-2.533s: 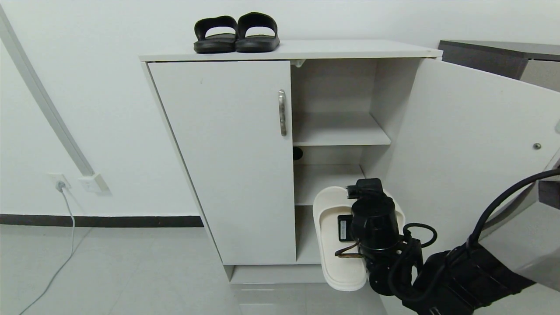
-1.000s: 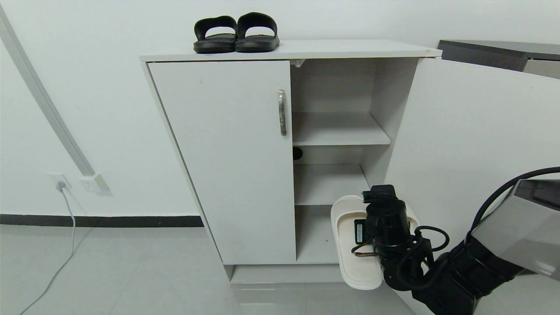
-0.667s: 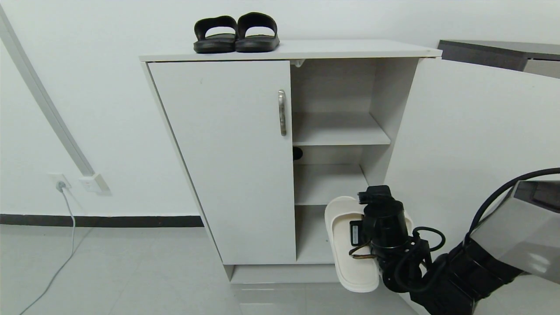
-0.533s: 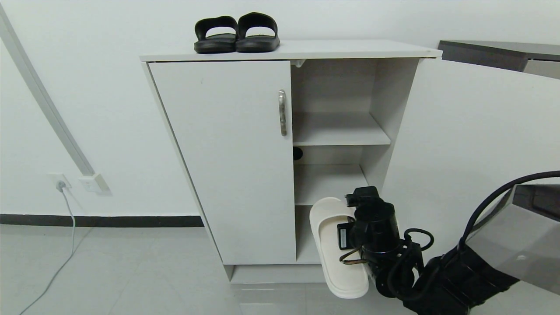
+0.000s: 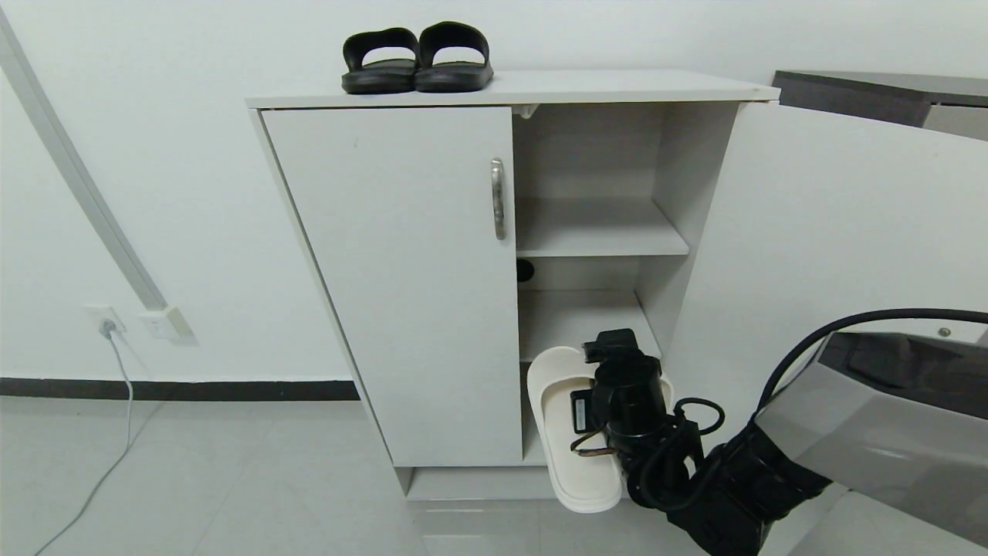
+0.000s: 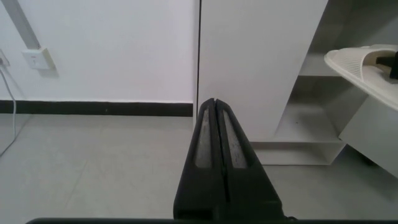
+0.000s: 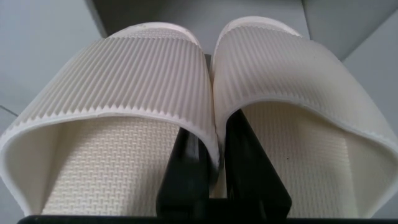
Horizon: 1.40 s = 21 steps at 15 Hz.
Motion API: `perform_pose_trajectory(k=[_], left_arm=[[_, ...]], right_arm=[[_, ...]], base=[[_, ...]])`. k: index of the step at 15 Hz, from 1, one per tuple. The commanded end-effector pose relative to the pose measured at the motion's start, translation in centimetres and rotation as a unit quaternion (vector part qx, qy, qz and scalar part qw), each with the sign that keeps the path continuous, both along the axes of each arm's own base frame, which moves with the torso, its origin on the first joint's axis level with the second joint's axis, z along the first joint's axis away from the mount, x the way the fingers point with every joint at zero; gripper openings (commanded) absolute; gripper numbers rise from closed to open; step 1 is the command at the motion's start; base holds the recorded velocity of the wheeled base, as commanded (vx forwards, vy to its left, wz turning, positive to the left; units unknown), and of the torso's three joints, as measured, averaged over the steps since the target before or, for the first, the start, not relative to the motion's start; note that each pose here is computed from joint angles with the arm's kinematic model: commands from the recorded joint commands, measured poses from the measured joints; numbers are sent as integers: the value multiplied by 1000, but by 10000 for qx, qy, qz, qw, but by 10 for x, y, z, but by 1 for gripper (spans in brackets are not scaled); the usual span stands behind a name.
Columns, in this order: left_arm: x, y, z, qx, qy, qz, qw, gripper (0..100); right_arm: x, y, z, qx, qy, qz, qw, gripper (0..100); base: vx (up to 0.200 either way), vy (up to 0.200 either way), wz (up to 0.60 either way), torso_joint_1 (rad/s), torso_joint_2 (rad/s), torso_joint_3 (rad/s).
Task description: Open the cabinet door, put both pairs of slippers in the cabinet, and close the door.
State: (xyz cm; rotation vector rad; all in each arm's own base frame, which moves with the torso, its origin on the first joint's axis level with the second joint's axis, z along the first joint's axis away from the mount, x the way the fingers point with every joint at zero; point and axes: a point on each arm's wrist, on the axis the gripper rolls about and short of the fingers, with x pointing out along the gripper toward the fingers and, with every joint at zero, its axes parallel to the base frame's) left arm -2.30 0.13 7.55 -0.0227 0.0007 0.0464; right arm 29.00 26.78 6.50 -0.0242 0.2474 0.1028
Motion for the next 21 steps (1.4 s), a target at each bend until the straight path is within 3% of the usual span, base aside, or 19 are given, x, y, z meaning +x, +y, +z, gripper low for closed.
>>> perform_pose_trajectory(k=[1,15,21], left_arm=[[0,0,0,-1,1,-2,10000,0],[0,0,0,-1,9,-2,10000,0],[0,0,0,-1,9,6,10000,0]], right_arm=[[1,1,-5,-35,38,-3,10000,0],[5,5,2,18,-172,-67,9998,0],[30,-6,-14,-114,-1089,-376,9933,0]], base=[[0,0,0,0,0,0],[0,0,0,1,4,-111],[0,0,0,0,0,0]])
